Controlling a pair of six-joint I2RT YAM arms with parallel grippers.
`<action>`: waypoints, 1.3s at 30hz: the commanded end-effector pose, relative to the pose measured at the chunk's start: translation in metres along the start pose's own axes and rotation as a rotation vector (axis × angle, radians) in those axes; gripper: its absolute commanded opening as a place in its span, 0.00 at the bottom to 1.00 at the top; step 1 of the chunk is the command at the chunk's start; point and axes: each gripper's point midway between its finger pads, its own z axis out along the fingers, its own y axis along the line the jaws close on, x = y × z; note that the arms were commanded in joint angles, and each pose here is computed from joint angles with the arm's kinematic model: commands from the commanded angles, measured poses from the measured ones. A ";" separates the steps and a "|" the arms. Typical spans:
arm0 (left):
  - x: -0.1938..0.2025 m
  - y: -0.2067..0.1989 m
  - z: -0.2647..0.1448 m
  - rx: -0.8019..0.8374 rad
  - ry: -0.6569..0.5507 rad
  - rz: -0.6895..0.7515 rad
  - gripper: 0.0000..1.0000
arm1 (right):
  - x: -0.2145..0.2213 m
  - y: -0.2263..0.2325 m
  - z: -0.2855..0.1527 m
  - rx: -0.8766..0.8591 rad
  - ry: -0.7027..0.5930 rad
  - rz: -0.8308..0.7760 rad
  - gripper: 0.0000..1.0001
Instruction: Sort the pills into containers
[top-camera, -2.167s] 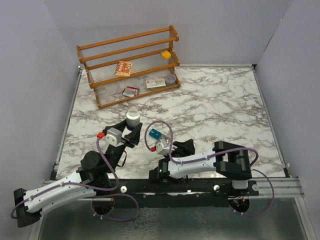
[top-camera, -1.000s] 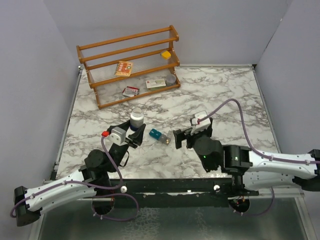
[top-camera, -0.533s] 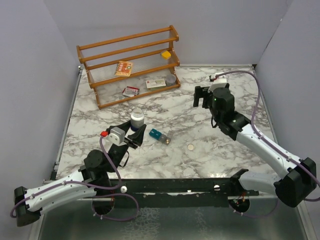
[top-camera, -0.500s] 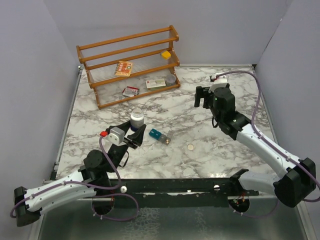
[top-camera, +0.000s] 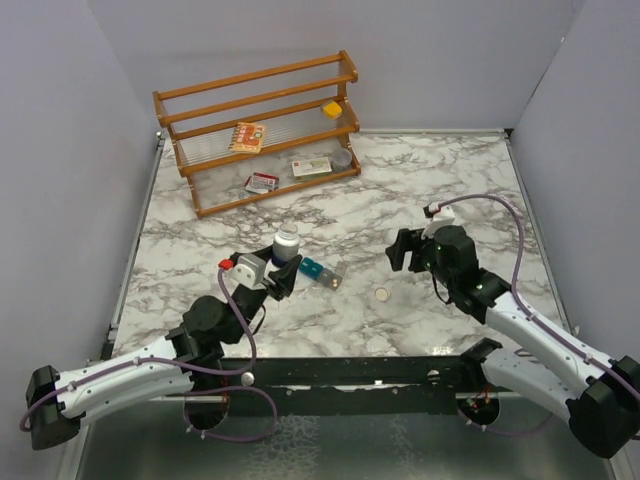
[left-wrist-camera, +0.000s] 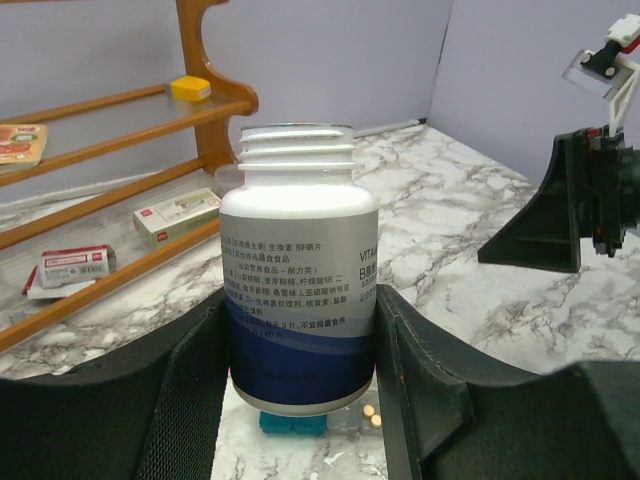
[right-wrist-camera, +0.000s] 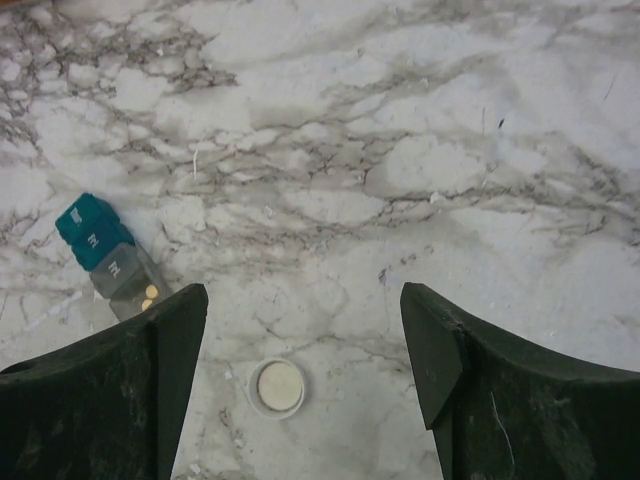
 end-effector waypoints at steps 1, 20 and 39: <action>-0.007 -0.011 0.003 0.041 -0.009 -0.042 0.00 | 0.048 0.014 -0.004 -0.083 0.120 0.131 0.79; -0.008 -0.010 0.004 0.036 -0.012 -0.017 0.00 | 0.104 0.026 -0.008 -0.028 0.007 0.200 0.89; -0.008 -0.002 0.002 0.001 -0.019 -0.002 0.00 | 0.140 0.032 0.006 0.070 0.155 0.115 0.75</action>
